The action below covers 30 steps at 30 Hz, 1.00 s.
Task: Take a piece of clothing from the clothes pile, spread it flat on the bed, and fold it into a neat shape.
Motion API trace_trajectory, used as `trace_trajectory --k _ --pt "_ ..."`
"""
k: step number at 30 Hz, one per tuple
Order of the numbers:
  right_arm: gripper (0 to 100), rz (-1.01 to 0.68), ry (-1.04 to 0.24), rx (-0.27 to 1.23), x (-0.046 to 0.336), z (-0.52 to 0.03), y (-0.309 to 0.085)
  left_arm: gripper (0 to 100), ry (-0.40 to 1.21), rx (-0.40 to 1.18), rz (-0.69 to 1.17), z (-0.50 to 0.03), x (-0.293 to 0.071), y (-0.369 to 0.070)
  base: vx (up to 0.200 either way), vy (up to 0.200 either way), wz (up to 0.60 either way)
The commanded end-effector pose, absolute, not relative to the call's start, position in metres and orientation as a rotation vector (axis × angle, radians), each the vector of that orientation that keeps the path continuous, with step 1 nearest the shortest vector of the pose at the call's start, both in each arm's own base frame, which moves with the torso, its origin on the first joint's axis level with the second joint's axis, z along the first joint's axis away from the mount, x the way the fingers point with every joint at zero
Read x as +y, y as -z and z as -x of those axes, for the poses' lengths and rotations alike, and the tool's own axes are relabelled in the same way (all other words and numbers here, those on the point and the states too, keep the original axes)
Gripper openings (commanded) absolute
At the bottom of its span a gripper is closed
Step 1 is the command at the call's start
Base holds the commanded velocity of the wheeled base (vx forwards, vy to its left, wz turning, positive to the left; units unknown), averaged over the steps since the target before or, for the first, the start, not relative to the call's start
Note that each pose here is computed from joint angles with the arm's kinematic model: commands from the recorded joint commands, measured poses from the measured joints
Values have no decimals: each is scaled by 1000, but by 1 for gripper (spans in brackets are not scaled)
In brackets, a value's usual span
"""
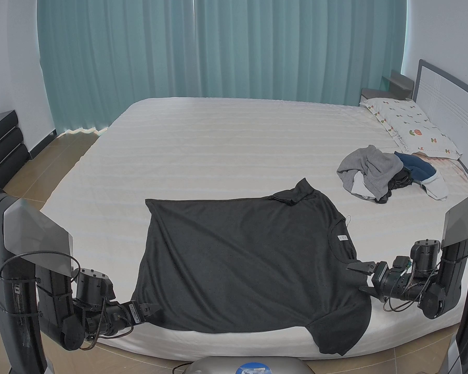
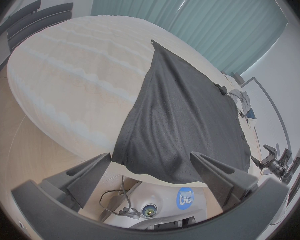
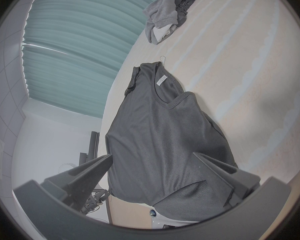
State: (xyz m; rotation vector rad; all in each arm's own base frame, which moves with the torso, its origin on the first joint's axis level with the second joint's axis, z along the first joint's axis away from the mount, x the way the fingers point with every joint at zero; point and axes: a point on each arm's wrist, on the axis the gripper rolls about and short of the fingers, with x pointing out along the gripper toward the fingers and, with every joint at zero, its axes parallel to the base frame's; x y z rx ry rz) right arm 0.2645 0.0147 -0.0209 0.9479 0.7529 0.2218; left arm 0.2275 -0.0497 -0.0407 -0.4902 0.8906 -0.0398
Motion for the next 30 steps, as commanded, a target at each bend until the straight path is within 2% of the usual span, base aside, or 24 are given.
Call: trace_trajectory --k 1,7,8,25,30 --pt "100 -949 -220 757 15 -265 22 100 47 898 482 -232 -53 46 0 0 0" --pt "100 -949 -220 757 15 -265 22 100 32 898 469 -232 -55 48 0 0 0" --pt "100 -949 -220 757 15 -265 22 0 32 900 469 -231 -54 48 0 0 0" --pt "100 -947 -216 758 15 -263 21 0 -60 906 449 -215 -46 42 0 0 0" --pt "100 -925 -235 722 16 -251 7 0 -66 913 445 -209 -44 39 0 0 0"
